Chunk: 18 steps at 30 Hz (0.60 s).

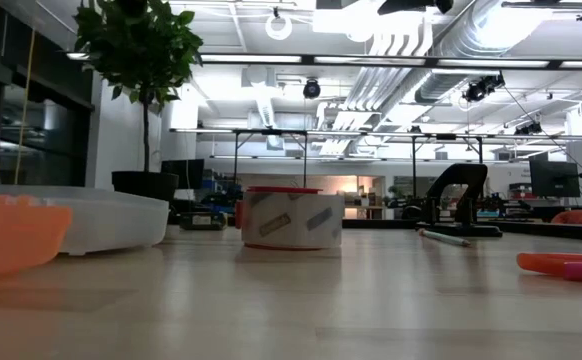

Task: Pack school essentials
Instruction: Put the yellow crayon box into the orange supply box

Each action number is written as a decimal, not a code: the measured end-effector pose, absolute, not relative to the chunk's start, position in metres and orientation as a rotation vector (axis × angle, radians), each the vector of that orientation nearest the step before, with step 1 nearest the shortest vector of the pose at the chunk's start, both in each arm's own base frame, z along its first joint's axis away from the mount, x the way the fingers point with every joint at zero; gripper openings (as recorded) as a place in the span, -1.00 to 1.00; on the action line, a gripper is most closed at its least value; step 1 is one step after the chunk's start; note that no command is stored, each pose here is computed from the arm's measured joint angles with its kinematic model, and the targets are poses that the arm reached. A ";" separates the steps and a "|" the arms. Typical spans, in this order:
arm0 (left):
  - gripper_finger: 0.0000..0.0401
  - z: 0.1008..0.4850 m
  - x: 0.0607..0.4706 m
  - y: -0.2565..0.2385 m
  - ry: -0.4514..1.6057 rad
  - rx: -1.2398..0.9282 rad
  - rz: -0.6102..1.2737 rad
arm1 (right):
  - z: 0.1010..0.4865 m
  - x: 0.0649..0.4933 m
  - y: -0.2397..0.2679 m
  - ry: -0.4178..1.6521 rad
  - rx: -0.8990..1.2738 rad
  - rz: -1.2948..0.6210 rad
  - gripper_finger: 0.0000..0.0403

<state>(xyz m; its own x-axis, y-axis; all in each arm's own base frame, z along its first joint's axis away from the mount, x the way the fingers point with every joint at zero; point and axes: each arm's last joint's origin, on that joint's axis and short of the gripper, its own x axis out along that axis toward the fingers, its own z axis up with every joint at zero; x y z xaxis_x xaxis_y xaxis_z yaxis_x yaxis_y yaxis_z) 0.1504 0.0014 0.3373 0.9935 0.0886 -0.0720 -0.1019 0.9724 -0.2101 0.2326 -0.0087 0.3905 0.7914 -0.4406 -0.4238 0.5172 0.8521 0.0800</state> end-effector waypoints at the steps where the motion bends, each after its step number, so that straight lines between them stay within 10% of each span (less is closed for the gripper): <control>1: -1.00 0.342 0.146 0.003 0.004 -0.200 0.115 | 0.388 0.233 -0.009 0.405 0.200 -0.511 -0.09; 18: -1.00 0.319 0.146 0.007 -0.198 -0.241 0.124 | 0.351 0.249 0.000 0.167 0.256 -0.290 -0.09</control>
